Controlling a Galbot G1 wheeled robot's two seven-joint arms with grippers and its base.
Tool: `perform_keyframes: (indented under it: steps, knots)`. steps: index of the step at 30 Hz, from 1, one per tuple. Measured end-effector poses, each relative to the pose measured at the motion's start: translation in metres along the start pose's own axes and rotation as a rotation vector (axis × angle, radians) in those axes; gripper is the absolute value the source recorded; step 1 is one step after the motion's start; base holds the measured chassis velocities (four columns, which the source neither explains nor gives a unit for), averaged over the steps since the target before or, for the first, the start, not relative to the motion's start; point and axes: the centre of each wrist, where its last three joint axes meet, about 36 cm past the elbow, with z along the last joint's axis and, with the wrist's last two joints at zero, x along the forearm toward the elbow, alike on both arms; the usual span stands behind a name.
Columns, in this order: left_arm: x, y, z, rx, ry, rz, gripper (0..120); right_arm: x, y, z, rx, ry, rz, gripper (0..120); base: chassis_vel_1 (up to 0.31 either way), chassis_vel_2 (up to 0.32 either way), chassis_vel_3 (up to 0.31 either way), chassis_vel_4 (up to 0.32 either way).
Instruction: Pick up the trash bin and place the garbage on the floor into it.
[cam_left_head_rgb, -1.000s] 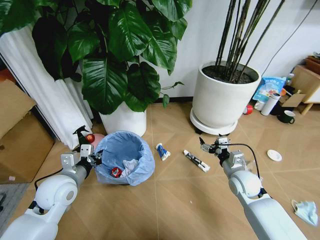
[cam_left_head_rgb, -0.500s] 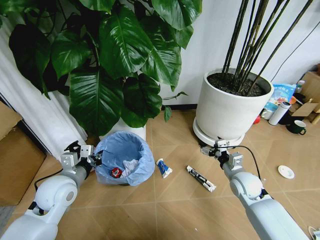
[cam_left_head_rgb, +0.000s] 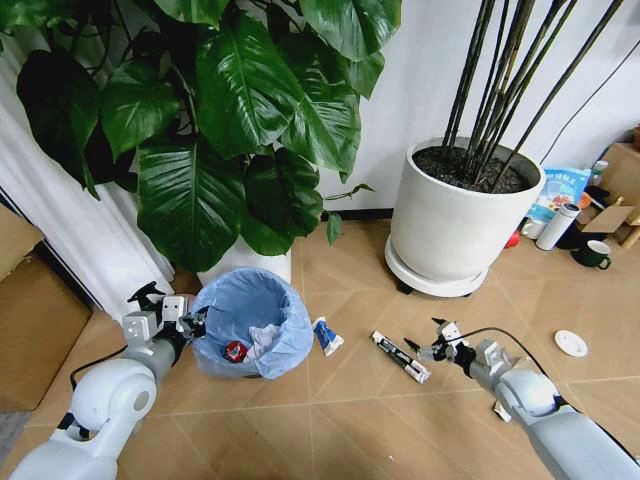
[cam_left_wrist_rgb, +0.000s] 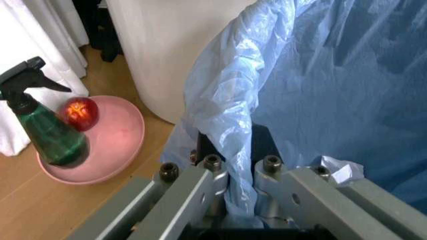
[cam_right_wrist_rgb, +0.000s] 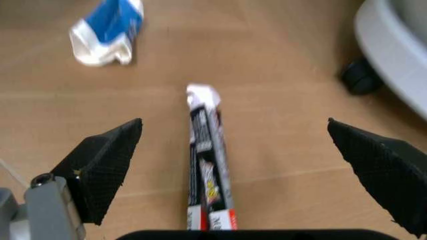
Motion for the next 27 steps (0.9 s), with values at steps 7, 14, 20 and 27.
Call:
perform_keyframes:
  steps: [7, 14, 20, 27]
  knots:
    - [0.002, 0.0, 0.002, 0.003, 0.001, -0.003, 0, -0.019, 0.001, 0.031, -0.046, 0.074, 0.006, 100, 0.0, 0.0, 0.0, 0.0]
    - [0.0, 0.0, 0.003, 0.005, -0.002, -0.002, 0, -0.028, 0.001, 0.053, -0.08, 0.106, 0.004, 100, 0.0, 0.0, 0.0, 0.0]
    - [-0.003, -0.002, 0.005, 0.004, 0.001, -0.002, 0, -0.038, 0.002, 0.063, -0.106, 0.102, 0.002, 99, 0.0, 0.0, 0.0, 0.0]
    - [-0.005, -0.003, 0.006, 0.002, 0.002, -0.003, 0, -0.053, 0.013, 0.073, -0.136, 0.102, -0.006, 82, 0.0, 0.0, 0.0, 0.0]
